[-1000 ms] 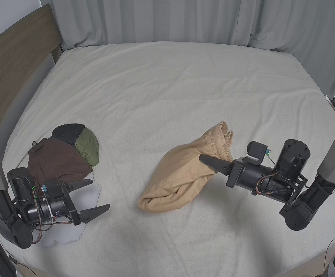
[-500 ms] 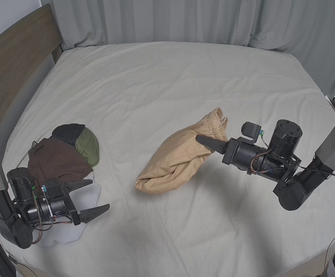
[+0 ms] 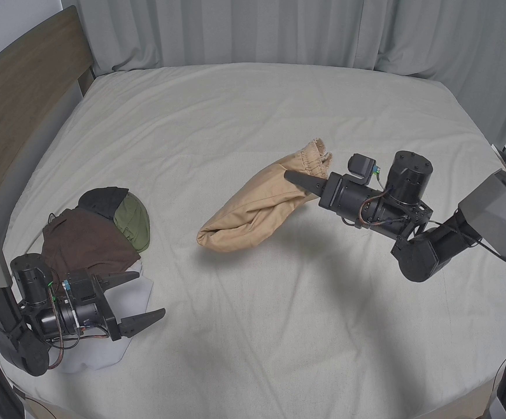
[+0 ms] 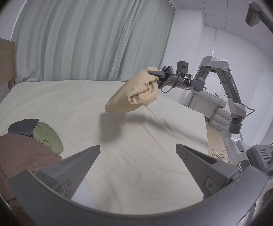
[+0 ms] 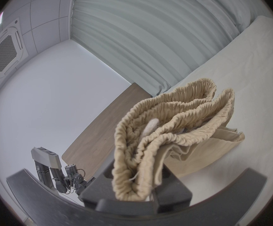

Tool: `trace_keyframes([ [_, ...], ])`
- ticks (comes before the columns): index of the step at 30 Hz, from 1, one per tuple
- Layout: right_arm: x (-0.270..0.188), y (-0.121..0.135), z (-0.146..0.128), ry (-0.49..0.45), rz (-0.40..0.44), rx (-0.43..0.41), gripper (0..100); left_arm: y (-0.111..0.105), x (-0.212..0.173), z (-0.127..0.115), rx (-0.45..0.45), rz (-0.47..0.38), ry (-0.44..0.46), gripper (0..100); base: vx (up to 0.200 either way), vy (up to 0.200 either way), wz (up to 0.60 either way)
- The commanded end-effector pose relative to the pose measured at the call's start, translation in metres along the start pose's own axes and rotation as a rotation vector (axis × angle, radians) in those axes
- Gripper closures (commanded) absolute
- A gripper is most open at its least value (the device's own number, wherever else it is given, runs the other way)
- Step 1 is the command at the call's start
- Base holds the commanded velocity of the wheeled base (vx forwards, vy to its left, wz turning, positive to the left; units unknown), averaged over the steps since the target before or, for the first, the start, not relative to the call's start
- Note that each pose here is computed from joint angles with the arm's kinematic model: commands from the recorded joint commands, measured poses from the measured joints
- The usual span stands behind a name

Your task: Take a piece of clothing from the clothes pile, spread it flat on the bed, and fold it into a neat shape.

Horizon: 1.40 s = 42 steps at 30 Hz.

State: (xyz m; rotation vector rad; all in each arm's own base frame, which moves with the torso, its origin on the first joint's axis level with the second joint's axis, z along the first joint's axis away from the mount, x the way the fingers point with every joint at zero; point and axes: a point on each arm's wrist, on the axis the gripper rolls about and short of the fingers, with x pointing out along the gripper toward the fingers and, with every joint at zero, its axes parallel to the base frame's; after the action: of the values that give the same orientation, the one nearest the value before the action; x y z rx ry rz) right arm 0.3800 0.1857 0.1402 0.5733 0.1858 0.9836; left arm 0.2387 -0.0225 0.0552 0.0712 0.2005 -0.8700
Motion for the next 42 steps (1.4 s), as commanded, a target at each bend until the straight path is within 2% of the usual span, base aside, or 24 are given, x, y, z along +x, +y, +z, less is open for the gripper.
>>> trace_keyframes([
  [1, 0.016, -0.022, -0.002, 0.004, -0.018, 0.011, 100, 0.000, 0.000, -0.001, -0.002, 0.000, 0.002, 0, 0.000, 0.000, 0.00],
  [6, 0.031, -0.040, 0.008, -0.001, -0.040, 0.028, 100, 0.001, 0.000, -0.002, -0.007, 0.002, 0.005, 0, 0.000, 0.000, 0.00],
  [18, 0.055, -0.058, 0.024, -0.040, -0.033, 0.013, 100, 0.001, 0.001, -0.003, -0.011, 0.000, 0.009, 0, 0.000, 0.000, 0.00],
  [21, 0.056, -0.073, 0.019, -0.035, -0.056, 0.022, 100, 0.001, 0.001, -0.003, -0.011, 0.000, 0.009, 0, 0.000, 0.000, 0.00],
  [29, 0.048, -0.113, -0.016, 0.008, -0.128, 0.075, 100, 0.001, 0.001, -0.005, -0.016, 0.001, 0.013, 0, 0.000, 0.000, 0.00],
  [36, 0.027, -0.112, -0.026, 0.054, -0.178, 0.113, 100, 0.001, 0.001, -0.004, -0.015, -0.001, 0.013, 0, 0.000, 0.000, 0.00],
  [42, 0.016, -0.115, -0.050, 0.085, -0.196, 0.137, 100, 0.001, 0.001, -0.004, -0.015, -0.001, 0.012, 0, 0.000, 0.000, 0.00],
])
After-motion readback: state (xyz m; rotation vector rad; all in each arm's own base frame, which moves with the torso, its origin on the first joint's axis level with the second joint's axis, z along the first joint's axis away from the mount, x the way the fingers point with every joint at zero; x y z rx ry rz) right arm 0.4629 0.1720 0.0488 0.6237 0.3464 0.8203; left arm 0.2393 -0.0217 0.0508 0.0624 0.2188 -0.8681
